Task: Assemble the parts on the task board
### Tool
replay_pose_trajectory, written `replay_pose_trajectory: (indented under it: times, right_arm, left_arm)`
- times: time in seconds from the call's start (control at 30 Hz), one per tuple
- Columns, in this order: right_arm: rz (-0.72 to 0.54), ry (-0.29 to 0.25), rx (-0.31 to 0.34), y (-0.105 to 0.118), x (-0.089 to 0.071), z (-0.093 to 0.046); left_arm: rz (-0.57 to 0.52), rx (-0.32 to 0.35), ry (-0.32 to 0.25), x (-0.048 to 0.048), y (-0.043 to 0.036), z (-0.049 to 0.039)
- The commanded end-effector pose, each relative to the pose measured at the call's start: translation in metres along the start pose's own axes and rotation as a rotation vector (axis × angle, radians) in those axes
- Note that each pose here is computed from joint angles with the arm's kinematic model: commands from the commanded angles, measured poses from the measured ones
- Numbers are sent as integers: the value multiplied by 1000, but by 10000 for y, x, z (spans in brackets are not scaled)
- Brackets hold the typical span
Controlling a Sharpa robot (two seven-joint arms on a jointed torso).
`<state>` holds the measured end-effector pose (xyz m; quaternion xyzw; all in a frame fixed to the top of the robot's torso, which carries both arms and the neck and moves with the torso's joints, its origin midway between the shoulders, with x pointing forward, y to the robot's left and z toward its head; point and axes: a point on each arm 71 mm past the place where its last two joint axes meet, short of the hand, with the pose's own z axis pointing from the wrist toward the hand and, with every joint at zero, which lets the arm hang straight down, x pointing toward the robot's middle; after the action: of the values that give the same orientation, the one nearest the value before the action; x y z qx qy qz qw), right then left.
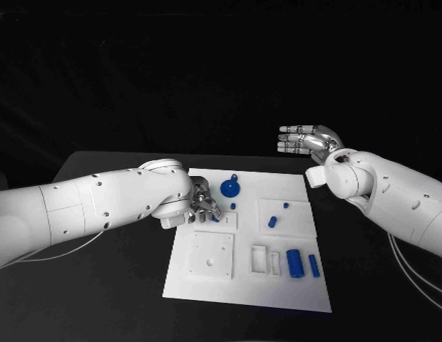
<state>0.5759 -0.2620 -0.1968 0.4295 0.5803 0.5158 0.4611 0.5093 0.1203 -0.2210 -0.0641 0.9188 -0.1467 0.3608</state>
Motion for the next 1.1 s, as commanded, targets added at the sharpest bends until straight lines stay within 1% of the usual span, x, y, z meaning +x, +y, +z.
replay_pose_trajectory:
  times: [0.03,0.77,1.1]
  right_arm:
    - [-4,20,-8,1,19,0]
    - [-3,23,-6,-19,27,-4]
    - [-2,23,-4,-30,31,-6]
  left_arm:
    - [14,9,40,59,-34,7]
    - [22,12,48,89,-74,31]
    - [6,10,34,77,-69,43]
